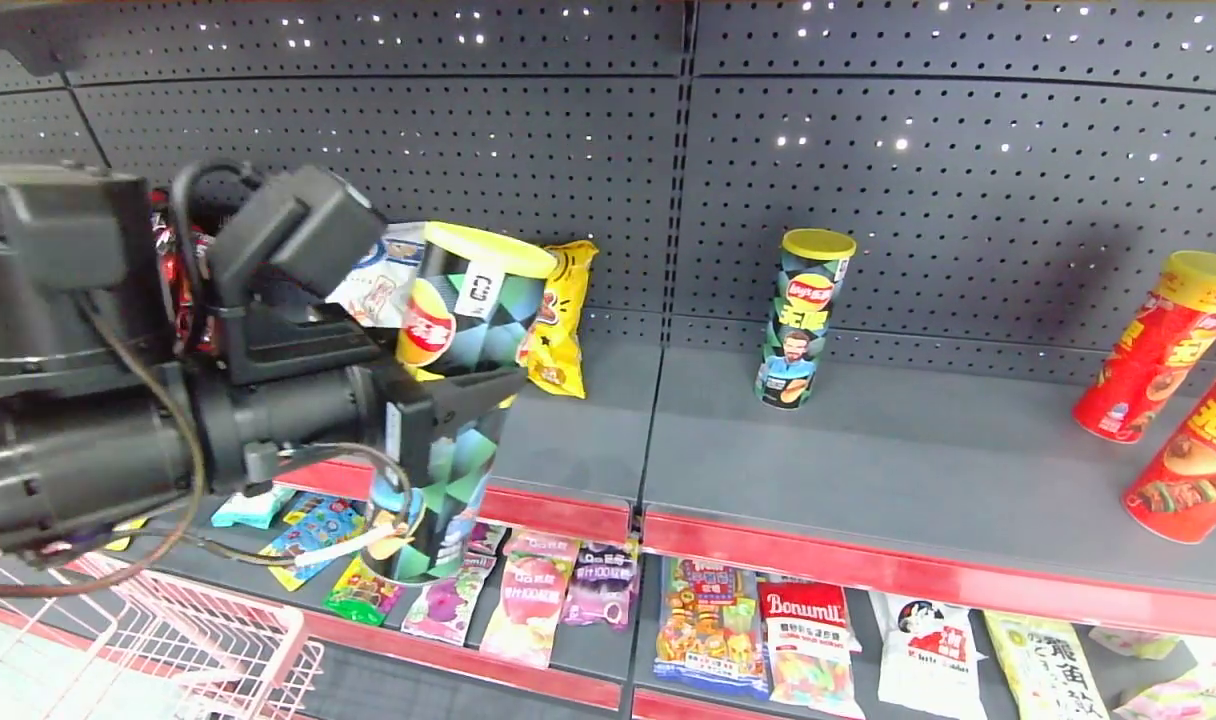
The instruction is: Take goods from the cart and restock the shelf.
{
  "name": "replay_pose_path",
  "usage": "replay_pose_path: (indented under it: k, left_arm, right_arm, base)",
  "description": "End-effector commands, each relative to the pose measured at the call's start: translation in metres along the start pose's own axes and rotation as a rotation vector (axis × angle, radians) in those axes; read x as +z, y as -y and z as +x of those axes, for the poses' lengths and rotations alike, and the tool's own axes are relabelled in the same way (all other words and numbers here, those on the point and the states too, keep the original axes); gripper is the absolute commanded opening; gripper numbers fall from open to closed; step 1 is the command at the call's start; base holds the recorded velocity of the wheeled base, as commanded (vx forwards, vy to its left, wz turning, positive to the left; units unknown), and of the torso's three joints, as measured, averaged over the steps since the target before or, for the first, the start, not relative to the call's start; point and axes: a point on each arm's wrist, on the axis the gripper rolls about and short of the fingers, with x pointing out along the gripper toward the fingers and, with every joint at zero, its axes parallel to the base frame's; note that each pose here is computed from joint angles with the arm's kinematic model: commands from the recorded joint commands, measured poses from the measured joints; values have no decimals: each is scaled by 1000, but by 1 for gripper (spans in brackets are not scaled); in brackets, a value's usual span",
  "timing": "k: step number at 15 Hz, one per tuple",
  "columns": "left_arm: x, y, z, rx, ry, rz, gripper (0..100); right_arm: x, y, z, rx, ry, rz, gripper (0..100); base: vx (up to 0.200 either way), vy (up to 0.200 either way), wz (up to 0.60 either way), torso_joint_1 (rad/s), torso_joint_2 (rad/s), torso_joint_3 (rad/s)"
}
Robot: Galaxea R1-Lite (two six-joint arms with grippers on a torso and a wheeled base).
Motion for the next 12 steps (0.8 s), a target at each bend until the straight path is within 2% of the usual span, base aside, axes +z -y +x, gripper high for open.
replay_pose_path:
  k: [1,4,5,6,7,8,9,10,12]
  left_arm:
    - [6,-7,-42,84,64,14,0]
    - [-14,-4,-83,184,43,2,0]
    - [-18,-1,-92,189,27,0,0]
    - [-27,6,-114,202,-18,-13,0]
    - [-28,7,-117,202,-26,-15,0]
    - [-31,8,-122,209,-30,-18,0]
    - [-31,8,-122,216,-32,-21,0]
    - [-34,8,-123,225,-34,-23,0]
    - [-42,14,-135,229,-13,-14,0]
  right_arm:
    - [1,0,1,-4,-12,-45,100]
    - [3,0,4,15,-55,-50,100]
    - [3,1,5,26,-58,-50,100]
    - [3,1,5,44,-57,-50,100]
    - [10,1,4,54,-34,-49,100]
    - [124,3,40,35,-56,63,100]
    - [159,5,56,4,-29,126,100]
    - [197,6,80,19,-17,124,100]
    - [199,-5,119,205,-90,-10,100]
  base:
    - [0,0,0,0,0,0]
    - [0,0,0,0,0,0]
    - [0,0,0,0,0,0]
    - [0,0,0,0,0,0]
    - [0,0,0,0,0,0]
    - [0,0,0,0,0,0]
    - [0,0,0,0,0,0]
    - [0,0,0,0,0,0]
    - [0,0,0,0,0,0]
